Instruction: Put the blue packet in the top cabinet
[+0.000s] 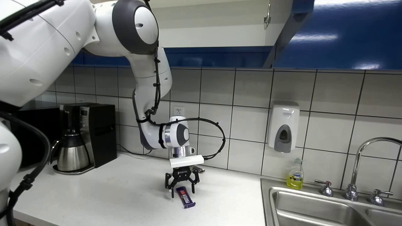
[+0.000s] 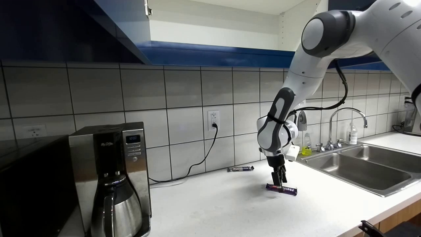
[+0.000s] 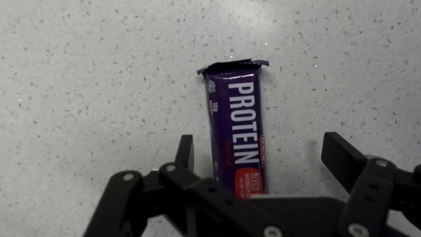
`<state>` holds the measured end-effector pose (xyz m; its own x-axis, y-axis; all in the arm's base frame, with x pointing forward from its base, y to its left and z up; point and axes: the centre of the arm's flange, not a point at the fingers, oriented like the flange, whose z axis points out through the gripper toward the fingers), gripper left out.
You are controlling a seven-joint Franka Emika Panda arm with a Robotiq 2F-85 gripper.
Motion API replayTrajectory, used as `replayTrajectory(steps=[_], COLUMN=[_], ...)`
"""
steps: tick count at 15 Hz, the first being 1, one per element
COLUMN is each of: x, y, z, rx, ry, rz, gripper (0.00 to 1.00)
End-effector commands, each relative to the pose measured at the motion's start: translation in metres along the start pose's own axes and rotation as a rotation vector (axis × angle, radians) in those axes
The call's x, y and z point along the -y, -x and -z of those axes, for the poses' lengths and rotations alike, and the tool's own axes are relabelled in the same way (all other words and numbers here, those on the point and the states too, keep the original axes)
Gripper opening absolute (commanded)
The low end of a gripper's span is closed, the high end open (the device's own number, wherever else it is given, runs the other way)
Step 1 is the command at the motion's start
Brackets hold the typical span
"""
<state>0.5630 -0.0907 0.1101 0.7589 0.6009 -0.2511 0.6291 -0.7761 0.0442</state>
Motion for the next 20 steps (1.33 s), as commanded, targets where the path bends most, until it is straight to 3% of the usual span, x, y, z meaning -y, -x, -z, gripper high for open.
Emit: replayTrajectory(steps=[1, 11, 12, 14, 20], x=[0.001, -0.001, -0.001, -0.002, -0.002], y=[0.004, 0.005, 0.005, 0.005, 0.006], z=[-0.004, -0.011, -0.011, -0.012, -0.017], rx=[-0.029, -0.028, -0.026, -0.024, -0.018], ry=[-0.004, -0.005, -0.007, -0.010, -0.022], rz=[0.023, 0.012, 0.011, 0.009, 0.003], gripper=[1.00, 0.97, 0.73, 0.70, 0.25])
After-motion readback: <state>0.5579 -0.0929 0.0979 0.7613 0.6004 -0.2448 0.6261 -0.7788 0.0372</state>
